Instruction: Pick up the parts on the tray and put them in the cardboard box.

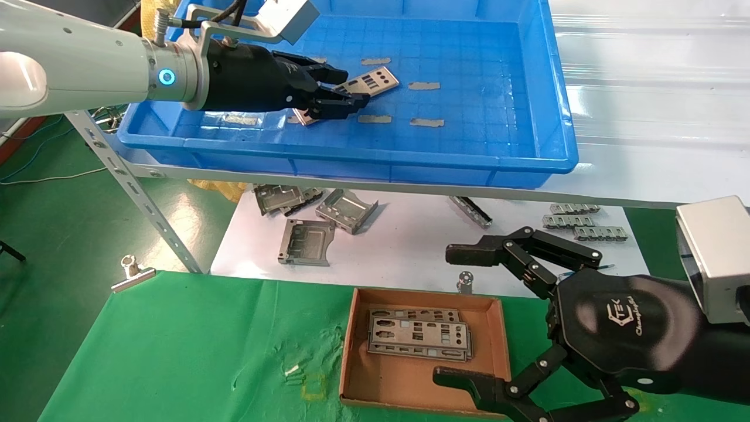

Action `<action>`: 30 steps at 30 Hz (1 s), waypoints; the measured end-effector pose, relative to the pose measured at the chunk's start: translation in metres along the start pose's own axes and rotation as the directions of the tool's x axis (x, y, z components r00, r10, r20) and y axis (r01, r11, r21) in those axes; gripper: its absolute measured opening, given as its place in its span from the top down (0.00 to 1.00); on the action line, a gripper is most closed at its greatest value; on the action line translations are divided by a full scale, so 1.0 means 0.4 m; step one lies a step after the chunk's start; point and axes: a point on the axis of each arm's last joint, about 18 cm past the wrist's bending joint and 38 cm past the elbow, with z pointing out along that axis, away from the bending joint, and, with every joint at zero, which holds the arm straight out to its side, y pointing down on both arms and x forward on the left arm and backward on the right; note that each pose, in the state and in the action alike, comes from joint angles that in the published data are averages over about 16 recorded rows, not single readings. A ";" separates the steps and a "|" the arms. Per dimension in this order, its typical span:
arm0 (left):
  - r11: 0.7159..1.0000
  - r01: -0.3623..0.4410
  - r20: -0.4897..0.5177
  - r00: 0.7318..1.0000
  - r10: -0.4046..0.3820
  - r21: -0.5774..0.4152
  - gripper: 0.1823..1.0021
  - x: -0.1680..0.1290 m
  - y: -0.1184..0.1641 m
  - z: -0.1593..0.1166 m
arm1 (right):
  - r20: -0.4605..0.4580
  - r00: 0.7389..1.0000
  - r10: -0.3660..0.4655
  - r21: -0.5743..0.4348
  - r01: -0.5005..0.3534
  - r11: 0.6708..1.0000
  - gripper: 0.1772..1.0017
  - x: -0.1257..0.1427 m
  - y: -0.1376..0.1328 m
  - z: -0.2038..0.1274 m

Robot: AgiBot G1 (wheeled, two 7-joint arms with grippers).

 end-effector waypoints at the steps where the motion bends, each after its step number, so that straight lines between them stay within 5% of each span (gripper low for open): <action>1: 1.000 0.000 0.001 1.000 0.000 0.000 0.44 0.000 0.000 0.000 | 0.000 1.000 0.000 0.000 0.000 1.000 0.00 0.000 0.000 0.000; 10: 1.000 -0.005 0.009 1.000 0.005 0.003 0.64 -0.005 -0.001 -0.002 | 0.000 1.000 0.000 0.000 0.000 1.000 0.00 0.000 0.000 0.000; 30: 0.994 -0.028 0.027 0.999 0.025 0.110 0.68 -0.040 -0.083 -0.061 | 0.000 1.000 0.000 0.000 0.000 1.000 0.00 0.000 0.000 0.000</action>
